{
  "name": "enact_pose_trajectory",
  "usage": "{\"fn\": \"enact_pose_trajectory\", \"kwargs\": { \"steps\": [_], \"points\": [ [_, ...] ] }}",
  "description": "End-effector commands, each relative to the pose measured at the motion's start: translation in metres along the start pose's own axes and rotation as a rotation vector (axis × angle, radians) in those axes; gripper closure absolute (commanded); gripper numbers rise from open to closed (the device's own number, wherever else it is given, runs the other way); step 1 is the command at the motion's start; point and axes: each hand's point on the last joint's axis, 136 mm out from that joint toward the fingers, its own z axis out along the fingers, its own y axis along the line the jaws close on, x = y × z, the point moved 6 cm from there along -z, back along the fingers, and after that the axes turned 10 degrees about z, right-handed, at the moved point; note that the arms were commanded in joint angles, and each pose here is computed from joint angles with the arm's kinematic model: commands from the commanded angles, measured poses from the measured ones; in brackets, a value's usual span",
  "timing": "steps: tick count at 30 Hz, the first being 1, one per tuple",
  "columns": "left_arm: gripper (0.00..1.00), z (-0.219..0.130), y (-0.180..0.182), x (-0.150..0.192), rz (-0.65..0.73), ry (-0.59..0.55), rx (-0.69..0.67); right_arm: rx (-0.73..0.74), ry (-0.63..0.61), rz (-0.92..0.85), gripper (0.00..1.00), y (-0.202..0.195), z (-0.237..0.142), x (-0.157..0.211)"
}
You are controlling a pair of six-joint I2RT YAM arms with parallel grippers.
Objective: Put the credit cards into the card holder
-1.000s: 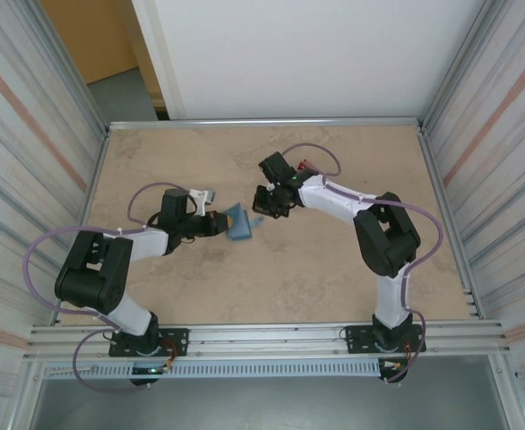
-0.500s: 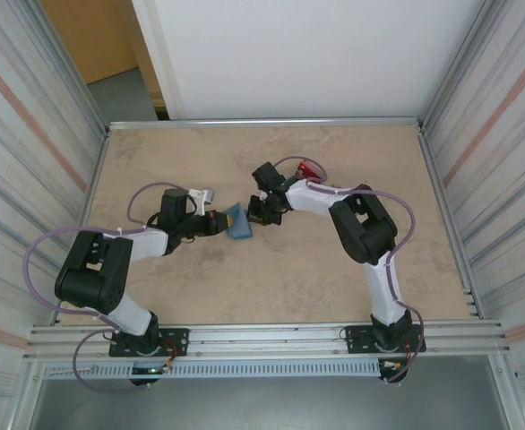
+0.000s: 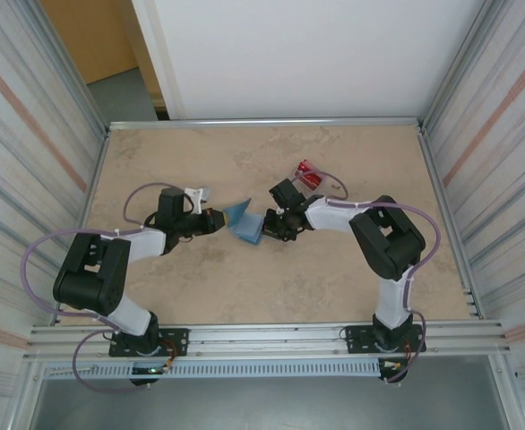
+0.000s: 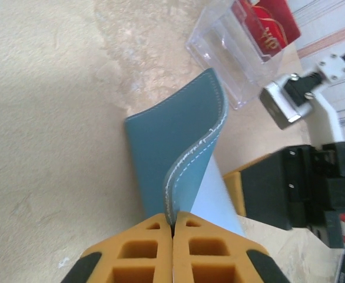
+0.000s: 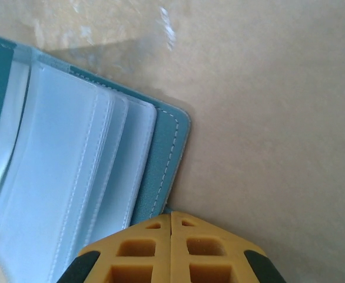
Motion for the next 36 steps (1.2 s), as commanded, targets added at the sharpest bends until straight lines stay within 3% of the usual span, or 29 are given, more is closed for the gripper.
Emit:
{"fn": "enact_pose_trajectory", "kwargs": {
  "steps": [1, 3, 14, 22, 26, 32, 36],
  "points": [
    [0.83, 0.0, 0.007, 0.011, -0.053, 0.036, -0.097, 0.187, -0.004, 0.045, 0.99, -0.04, -0.002, 0.018],
    [0.72, 0.004, 0.009, 0.018, -0.058, 0.069, -0.138, 0.197, -0.018, 0.035, 0.99, -0.04, -0.008, 0.022],
    [0.52, 0.015, 0.011, 0.02, 0.072, 0.166, -0.249, 0.248, -0.053, 0.026, 0.99, -0.059, -0.029, 0.038],
    [0.44, 0.046, 0.012, 0.021, 0.168, 0.339, -0.255, 0.249, -0.06, 0.019, 0.99, -0.064, -0.035, 0.041],
    [0.44, 0.059, 0.006, 0.016, 0.306, 0.446, -0.315, 0.245, -0.067, 0.02, 0.99, -0.067, -0.037, 0.04],
    [0.46, 0.064, 0.003, 0.016, 0.383, 0.518, -0.367, 0.226, -0.068, 0.016, 0.99, -0.067, -0.041, 0.042],
    [0.6, 0.072, -0.014, 0.011, 0.496, 0.557, -0.374, 0.224, -0.061, 0.015, 0.99, -0.067, -0.041, 0.043]
  ]
}}
